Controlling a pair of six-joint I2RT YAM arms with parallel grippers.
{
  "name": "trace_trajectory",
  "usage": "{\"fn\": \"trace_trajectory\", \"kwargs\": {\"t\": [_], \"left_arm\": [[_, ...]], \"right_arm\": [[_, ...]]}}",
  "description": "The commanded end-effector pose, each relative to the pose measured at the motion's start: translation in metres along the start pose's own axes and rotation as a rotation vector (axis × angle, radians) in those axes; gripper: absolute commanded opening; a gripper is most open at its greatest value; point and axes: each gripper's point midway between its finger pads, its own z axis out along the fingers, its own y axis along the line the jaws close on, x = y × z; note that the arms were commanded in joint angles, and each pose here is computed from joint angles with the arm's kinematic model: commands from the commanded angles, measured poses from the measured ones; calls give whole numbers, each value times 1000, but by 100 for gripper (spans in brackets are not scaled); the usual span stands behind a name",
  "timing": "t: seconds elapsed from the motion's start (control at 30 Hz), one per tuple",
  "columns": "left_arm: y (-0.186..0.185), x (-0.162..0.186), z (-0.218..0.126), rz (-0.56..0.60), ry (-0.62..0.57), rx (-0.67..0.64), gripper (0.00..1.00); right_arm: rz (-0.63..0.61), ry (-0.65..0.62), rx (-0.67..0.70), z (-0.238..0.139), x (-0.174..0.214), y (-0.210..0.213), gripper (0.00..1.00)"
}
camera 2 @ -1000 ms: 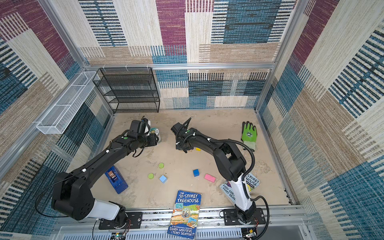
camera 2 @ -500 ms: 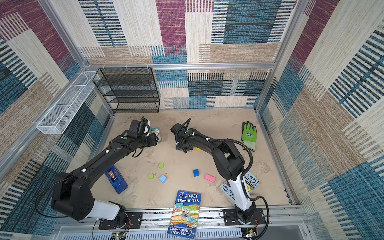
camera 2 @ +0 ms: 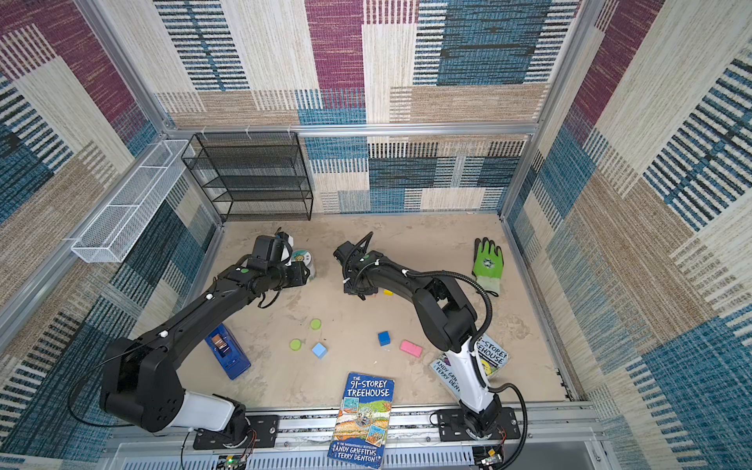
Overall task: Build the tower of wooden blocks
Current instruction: 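Lower the lime-green block onto the planks and open the right gripper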
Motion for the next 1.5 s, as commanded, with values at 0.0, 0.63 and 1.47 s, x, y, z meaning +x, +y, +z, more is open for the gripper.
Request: {"fn": "trace_trajectory", "kwargs": {"t": [0.0,0.63,1.47], "left_arm": [[-1,1,-1,16,3,2,45],[1,2,-2,12,1,3,45],[0,1,-3,5,0,14,45]], "right_arm": [[15,-16,12,-2,-4,-1,36],[14,-9,21,1,-3,-2,37],[29,-32,13,-9,-7,-3,38]]}}
